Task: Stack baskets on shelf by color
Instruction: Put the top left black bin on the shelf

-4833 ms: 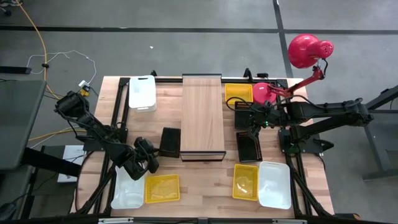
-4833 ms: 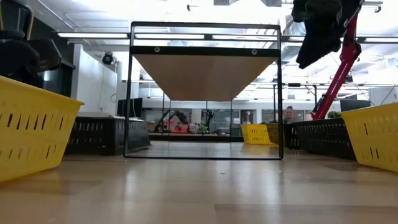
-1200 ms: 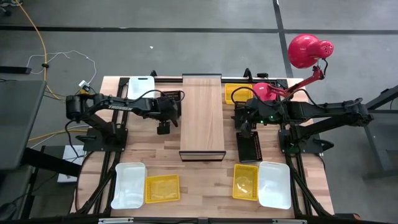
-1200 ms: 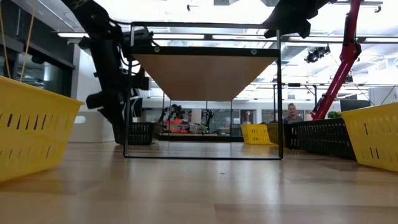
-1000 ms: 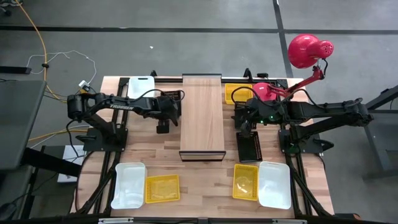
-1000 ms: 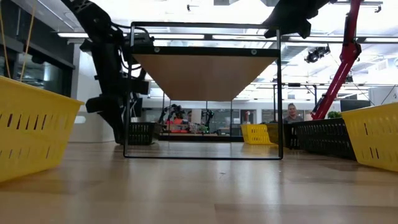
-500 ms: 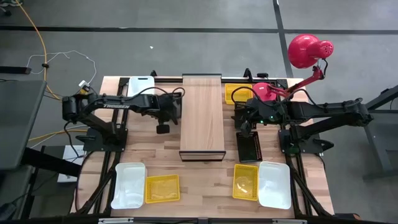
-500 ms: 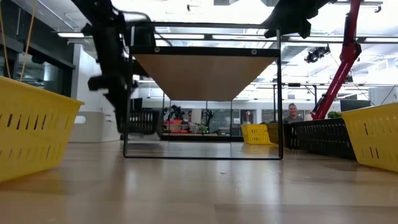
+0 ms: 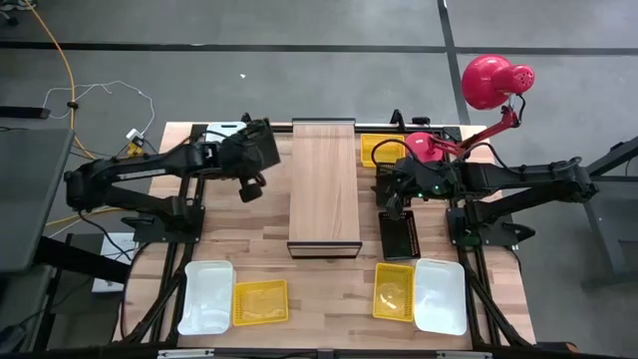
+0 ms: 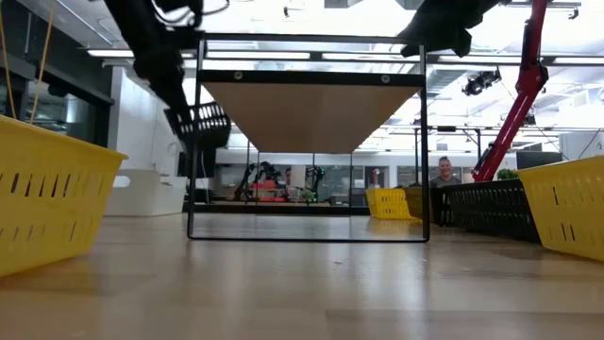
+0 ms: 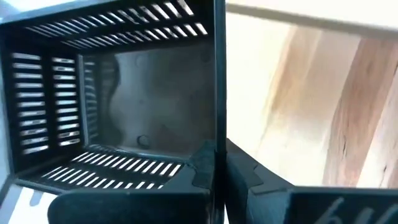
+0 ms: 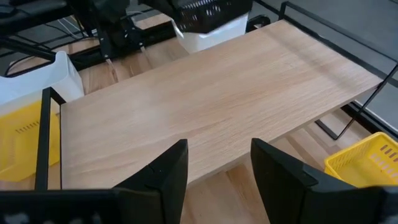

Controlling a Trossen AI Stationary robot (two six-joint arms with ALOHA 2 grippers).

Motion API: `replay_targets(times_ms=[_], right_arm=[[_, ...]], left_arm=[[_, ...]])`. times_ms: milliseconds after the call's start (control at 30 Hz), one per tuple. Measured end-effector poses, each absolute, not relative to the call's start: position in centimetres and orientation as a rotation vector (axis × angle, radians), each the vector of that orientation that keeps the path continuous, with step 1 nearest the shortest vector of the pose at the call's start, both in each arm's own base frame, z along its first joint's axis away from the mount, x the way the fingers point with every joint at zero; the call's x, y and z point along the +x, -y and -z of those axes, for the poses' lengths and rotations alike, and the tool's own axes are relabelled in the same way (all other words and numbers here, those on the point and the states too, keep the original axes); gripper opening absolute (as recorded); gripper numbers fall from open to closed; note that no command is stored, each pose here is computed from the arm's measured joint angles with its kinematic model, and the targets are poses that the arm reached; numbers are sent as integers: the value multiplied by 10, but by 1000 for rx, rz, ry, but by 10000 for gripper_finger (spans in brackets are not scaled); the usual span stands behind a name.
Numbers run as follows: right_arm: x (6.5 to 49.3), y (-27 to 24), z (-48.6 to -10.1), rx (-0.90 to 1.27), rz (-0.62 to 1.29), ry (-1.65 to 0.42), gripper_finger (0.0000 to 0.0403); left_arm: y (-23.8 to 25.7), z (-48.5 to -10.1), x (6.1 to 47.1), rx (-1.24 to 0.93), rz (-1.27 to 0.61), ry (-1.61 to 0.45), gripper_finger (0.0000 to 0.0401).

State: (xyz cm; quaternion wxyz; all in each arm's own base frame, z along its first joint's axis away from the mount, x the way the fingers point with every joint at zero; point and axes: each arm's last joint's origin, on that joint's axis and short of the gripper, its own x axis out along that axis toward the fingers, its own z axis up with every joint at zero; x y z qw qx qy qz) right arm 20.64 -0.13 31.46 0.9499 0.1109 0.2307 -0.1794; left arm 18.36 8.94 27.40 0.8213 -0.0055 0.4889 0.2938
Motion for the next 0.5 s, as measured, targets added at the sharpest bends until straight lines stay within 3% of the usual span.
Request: replay_targets(times_ms=[300, 500], right_arm=[[187, 3, -331, 254, 373, -372, 161], [172, 5, -342, 240, 424, -292, 161]], left_arm=[[-60, -317, 162, -44, -629, -758, 0], [-37, -365, 180, 72, -505, -630, 0]])
